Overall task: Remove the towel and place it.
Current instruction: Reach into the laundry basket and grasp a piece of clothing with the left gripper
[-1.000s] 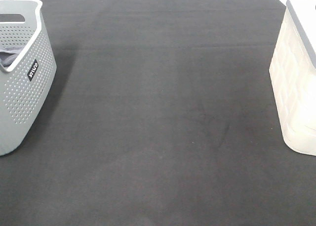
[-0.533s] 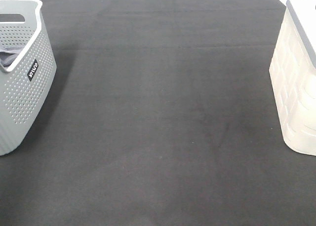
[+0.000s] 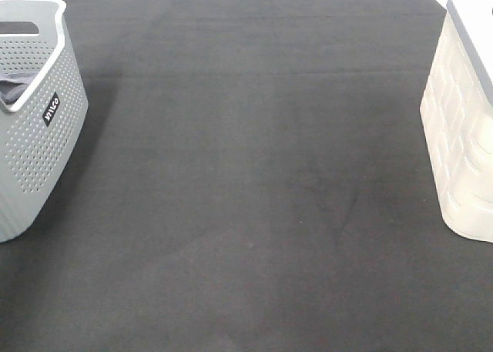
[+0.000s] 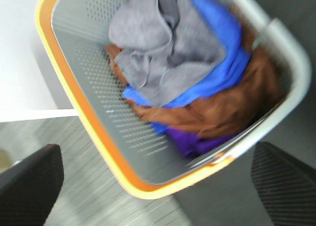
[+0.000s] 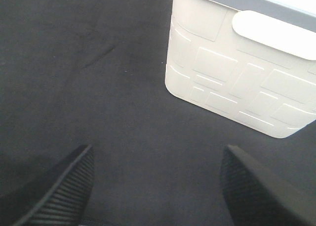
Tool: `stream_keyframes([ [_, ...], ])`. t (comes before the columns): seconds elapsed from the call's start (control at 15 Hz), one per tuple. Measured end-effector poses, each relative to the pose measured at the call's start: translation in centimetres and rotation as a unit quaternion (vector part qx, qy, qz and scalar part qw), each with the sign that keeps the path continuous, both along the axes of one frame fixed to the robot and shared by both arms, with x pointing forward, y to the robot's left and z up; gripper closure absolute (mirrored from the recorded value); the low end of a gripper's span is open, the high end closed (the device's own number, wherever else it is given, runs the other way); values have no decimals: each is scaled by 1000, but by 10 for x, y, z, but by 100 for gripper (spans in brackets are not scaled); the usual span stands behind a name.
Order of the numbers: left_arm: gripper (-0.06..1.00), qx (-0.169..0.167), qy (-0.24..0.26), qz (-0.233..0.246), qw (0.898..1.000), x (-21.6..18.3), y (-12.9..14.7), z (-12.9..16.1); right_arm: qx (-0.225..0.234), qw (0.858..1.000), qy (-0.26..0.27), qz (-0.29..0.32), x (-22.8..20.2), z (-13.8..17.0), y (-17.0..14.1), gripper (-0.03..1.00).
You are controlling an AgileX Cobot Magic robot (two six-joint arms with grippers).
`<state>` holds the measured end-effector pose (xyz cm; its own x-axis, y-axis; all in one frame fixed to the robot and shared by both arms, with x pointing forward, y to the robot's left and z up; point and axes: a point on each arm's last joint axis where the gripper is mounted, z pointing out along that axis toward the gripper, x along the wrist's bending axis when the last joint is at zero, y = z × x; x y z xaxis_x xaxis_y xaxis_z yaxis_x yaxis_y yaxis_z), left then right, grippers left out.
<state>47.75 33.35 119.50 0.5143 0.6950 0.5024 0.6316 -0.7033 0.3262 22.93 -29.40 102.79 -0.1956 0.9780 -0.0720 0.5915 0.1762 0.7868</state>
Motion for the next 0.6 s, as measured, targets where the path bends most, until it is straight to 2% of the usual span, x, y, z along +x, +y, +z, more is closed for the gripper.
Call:
stream_keyframes([
  [0.07,-1,36,32,-25,999,16,5,-11,0,1000,0,0,0,0,0,31],
  [0.13,-1,55,51,-42,996,30,10,-22,0,1000,0,0,0,0,0,31],
  [0.27,0,80,59,-58,993,64,25,-47,0,1000,0,0,0,0,0,31],
  [0.4,0,103,100,-66,987,97,38,-86,0,1000,0,0,0,0,0,31],
  [0.6,1,102,147,-80,981,131,44,-139,0,1000,0,0,0,0,0,31],
])
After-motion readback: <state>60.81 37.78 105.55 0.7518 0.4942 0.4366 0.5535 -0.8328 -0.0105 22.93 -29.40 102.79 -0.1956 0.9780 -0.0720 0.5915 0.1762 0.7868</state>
